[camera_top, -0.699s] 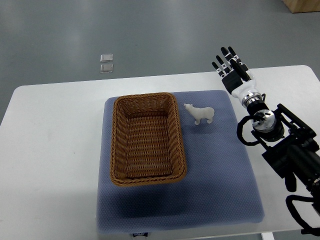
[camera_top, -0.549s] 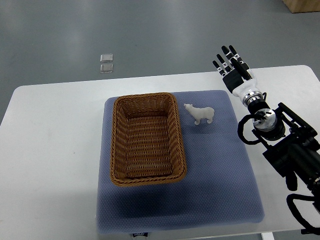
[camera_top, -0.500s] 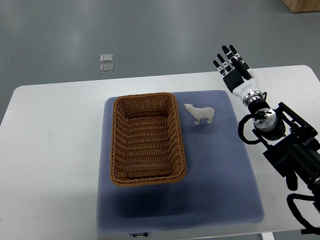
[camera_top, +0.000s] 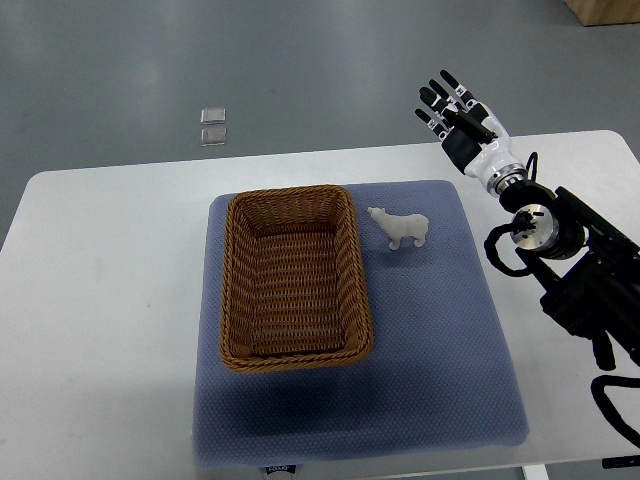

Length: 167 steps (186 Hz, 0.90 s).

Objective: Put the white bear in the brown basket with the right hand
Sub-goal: 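Swing the right hand over the white polar bear figurine, fingers down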

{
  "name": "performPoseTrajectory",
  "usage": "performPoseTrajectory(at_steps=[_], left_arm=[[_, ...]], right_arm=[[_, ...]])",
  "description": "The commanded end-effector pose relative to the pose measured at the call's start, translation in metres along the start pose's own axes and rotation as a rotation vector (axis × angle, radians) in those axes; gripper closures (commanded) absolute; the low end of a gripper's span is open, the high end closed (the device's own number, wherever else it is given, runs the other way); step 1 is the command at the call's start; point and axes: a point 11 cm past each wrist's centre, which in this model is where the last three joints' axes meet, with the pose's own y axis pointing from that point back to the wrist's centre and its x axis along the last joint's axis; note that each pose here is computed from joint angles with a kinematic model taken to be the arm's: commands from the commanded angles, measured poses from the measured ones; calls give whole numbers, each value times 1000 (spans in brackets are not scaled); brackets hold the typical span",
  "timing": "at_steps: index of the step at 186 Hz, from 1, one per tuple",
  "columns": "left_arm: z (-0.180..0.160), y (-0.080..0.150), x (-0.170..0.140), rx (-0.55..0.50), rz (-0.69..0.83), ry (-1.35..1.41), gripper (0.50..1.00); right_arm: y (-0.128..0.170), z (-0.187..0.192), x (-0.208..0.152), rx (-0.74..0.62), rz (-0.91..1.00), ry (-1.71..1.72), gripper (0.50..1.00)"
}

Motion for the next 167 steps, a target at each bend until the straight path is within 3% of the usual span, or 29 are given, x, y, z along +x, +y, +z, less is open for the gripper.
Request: performPoseTrajectory(at_steps=[1, 60, 94, 129, 167], left_arm=[[2, 0, -1, -4, -1, 0, 500], [4, 0, -3, -6, -9, -4, 500], [7, 0, -3, -11, -8, -2, 500], [7, 0, -3, -11, -8, -3, 500], [7, 0, -2, -11, -5, -2, 500]], right_arm=[[-6, -20, -7, -69, -81, 262, 579], [-22, -65, -59, -403, -439, 1211, 576], [-22, -81, -61, -695, -442, 1524, 576], [-23, -81, -77, -714, -468, 1557, 579], [-19, -45, -76, -751, -514, 1544, 579]])
